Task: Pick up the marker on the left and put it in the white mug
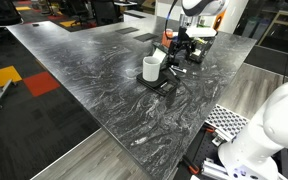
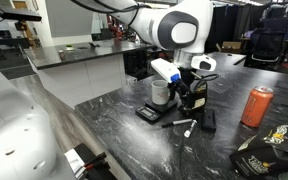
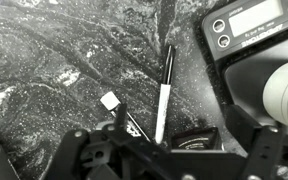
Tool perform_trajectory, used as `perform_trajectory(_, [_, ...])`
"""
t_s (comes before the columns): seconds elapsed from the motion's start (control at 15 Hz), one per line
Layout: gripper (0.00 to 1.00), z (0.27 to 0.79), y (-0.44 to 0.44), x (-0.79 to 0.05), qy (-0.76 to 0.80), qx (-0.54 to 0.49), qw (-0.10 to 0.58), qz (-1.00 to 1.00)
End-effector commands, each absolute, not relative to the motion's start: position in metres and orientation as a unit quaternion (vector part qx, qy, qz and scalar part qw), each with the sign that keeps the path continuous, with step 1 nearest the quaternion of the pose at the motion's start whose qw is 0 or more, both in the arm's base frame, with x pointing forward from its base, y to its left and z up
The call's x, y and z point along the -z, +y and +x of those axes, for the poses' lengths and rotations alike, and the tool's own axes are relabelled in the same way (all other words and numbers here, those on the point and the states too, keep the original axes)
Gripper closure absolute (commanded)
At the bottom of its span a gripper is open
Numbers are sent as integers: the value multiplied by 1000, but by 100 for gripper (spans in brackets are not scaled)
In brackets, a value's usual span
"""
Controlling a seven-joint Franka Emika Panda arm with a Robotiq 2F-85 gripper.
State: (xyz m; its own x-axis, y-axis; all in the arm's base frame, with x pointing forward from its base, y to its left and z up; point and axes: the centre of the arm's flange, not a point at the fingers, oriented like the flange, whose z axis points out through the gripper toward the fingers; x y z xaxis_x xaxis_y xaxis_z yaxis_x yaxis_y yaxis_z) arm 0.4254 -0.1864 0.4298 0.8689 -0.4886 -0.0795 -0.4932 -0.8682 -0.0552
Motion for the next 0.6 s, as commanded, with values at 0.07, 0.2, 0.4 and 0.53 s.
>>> perform_trajectory(0.07, [0,460,-206,-414,300,-75,56,-949])
perform_trajectory(0.2, [0,467,-209,-405,308,-89,63,-945])
perform_trajectory(0.4, [0,474,-213,-391,310,-118,74,-940])
perform_trajectory(0.53, [0,475,-218,-381,310,-134,84,-938])
